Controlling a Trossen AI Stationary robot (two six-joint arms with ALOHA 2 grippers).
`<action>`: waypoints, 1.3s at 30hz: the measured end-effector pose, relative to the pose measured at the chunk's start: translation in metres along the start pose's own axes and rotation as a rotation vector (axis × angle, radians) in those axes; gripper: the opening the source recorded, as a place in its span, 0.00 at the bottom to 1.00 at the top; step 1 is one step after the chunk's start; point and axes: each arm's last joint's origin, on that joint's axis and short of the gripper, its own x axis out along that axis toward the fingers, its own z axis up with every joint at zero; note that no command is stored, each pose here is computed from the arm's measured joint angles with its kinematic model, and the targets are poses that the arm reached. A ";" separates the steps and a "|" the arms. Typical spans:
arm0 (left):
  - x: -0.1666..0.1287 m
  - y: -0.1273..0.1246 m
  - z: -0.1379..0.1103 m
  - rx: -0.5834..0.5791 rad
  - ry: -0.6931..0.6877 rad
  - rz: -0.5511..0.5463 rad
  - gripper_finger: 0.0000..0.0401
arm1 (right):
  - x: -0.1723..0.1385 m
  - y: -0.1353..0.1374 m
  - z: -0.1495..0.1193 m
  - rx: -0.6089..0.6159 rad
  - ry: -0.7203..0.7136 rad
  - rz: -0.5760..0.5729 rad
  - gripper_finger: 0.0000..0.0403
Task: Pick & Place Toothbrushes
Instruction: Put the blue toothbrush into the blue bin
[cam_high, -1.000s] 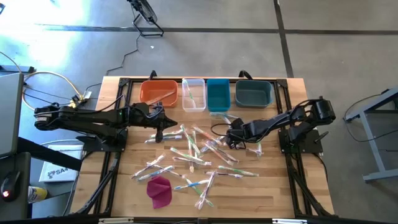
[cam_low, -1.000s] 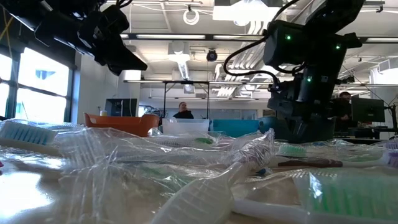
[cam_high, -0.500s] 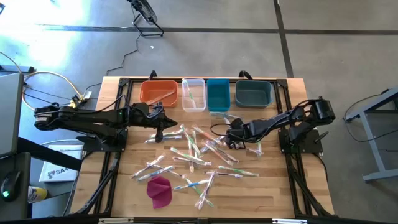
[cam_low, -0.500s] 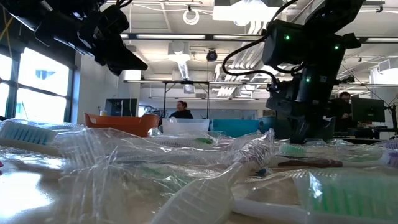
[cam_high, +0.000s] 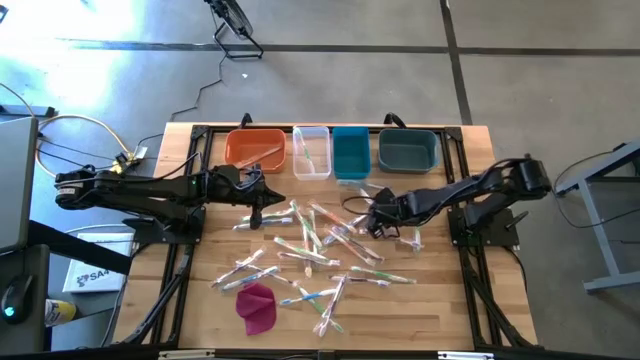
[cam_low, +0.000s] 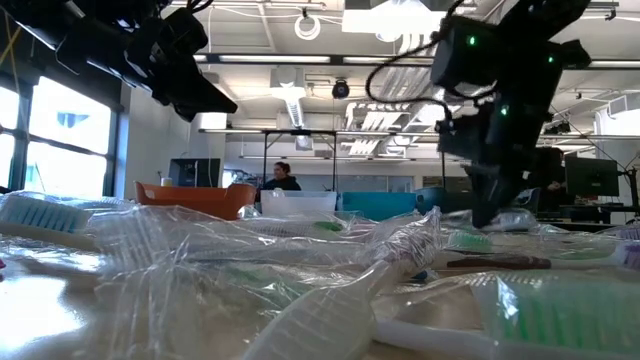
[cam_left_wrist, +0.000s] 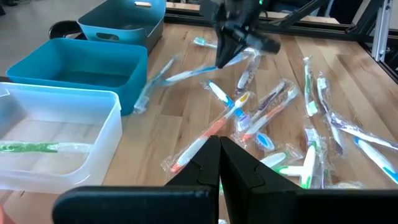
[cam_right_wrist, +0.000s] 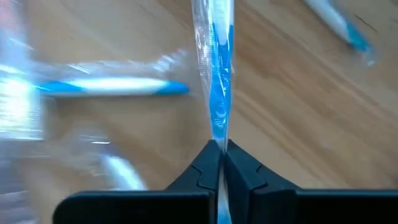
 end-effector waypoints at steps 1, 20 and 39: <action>0.000 0.000 0.000 0.000 0.000 0.000 0.00 | -0.004 0.000 0.001 -0.001 -0.011 0.011 0.01; 0.000 0.000 0.001 0.001 -0.019 -0.001 0.00 | -0.067 0.001 0.037 -0.107 -0.483 0.257 0.01; 0.000 0.000 0.002 0.001 -0.022 -0.001 0.00 | -0.047 0.009 0.101 -0.031 -0.911 0.211 0.01</action>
